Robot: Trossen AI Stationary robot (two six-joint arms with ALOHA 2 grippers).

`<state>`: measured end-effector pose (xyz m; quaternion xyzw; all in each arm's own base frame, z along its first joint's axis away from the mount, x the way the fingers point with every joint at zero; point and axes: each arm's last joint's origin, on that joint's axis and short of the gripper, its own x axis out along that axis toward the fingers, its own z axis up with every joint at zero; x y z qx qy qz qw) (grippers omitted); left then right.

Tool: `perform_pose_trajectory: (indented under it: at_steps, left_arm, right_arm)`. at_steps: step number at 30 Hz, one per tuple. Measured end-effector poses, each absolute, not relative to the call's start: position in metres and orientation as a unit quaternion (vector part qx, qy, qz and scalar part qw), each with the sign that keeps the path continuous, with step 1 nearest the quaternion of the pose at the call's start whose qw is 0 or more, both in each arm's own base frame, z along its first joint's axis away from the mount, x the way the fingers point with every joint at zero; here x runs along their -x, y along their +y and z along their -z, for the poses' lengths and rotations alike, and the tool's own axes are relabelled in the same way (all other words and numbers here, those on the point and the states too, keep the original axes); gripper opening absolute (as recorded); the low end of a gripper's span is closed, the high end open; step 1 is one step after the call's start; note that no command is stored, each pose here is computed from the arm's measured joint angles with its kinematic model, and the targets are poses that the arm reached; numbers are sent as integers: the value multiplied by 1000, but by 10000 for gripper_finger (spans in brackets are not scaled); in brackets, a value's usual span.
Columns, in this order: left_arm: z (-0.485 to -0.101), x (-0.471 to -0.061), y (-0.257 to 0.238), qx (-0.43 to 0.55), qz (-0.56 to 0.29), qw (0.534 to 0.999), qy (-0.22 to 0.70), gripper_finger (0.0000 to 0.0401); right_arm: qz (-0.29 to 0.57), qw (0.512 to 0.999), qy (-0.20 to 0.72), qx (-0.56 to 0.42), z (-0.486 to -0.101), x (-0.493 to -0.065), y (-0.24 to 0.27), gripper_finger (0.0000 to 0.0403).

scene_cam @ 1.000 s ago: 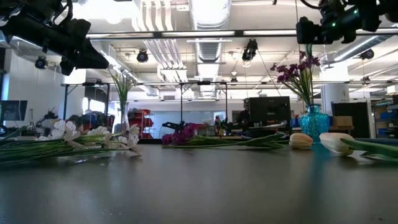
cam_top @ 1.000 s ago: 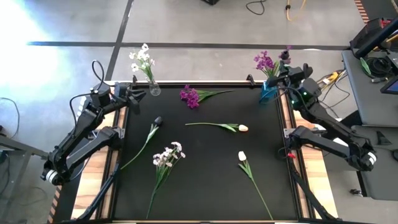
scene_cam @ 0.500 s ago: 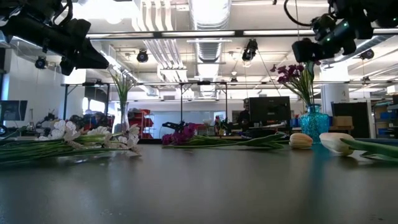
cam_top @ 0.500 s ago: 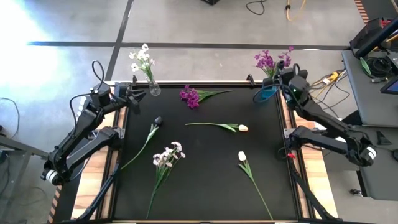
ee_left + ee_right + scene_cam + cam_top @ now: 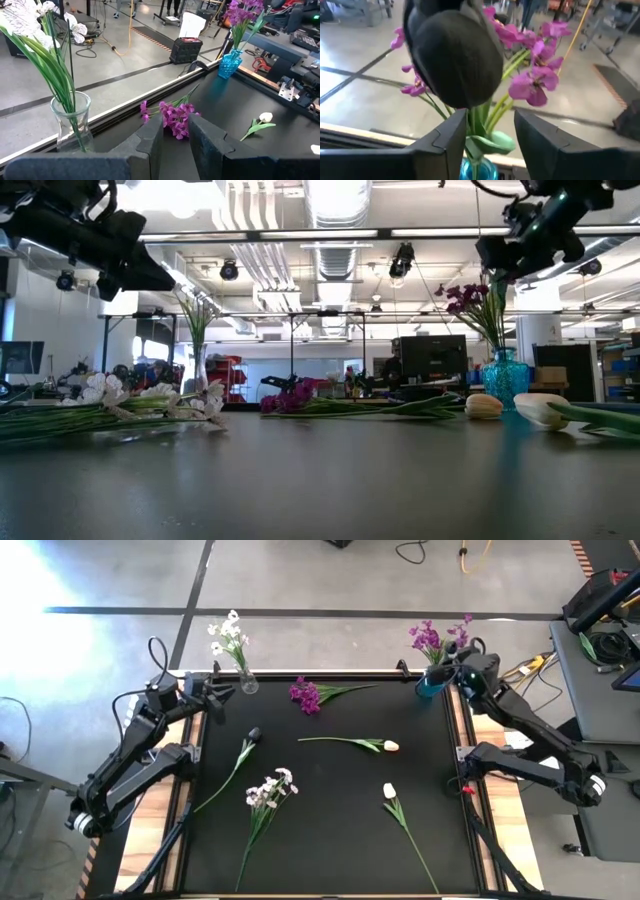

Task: Sort flowers into vase by color
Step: Put the right black flower into the blue vase

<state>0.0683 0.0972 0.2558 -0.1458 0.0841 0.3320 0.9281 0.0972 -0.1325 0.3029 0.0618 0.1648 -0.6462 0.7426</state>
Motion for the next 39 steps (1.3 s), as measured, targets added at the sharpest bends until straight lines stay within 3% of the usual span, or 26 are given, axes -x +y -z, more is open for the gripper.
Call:
perform_pose_trajectory:
  at_steps: [6, 11, 14, 19, 21, 32, 39]
  left_arm:
    - [-254, -70, 100, 142, -331, 928, 96, 76]
    - [-252, -71, 102, 142, -330, 927, 103, 76]
    - [-252, -71, 102, 143, -330, 927, 104, 76]
    - [-252, -71, 102, 143, -330, 927, 103, 76]
    - [-252, -71, 102, 144, -330, 927, 103, 76]
    - [-252, -71, 102, 145, -326, 928, 103, 76]
    - [-252, -71, 102, 145, -326, 928, 103, 76]
  right_arm:
    - [637, 745, 175, -93, -319, -93, -127, 184]
    - [634, 748, 175, -95, -329, -91, -124, 174]
    - [634, 745, 190, -89, -324, -93, -126, 137]
    - [631, 735, 231, -93, -307, -101, -136, 27]
    - [639, 725, 242, -90, -303, -105, -141, 18]
    - [654, 711, 241, -94, -301, -106, -142, 15]
    - [648, 719, 224, -115, -304, -107, -142, 81]
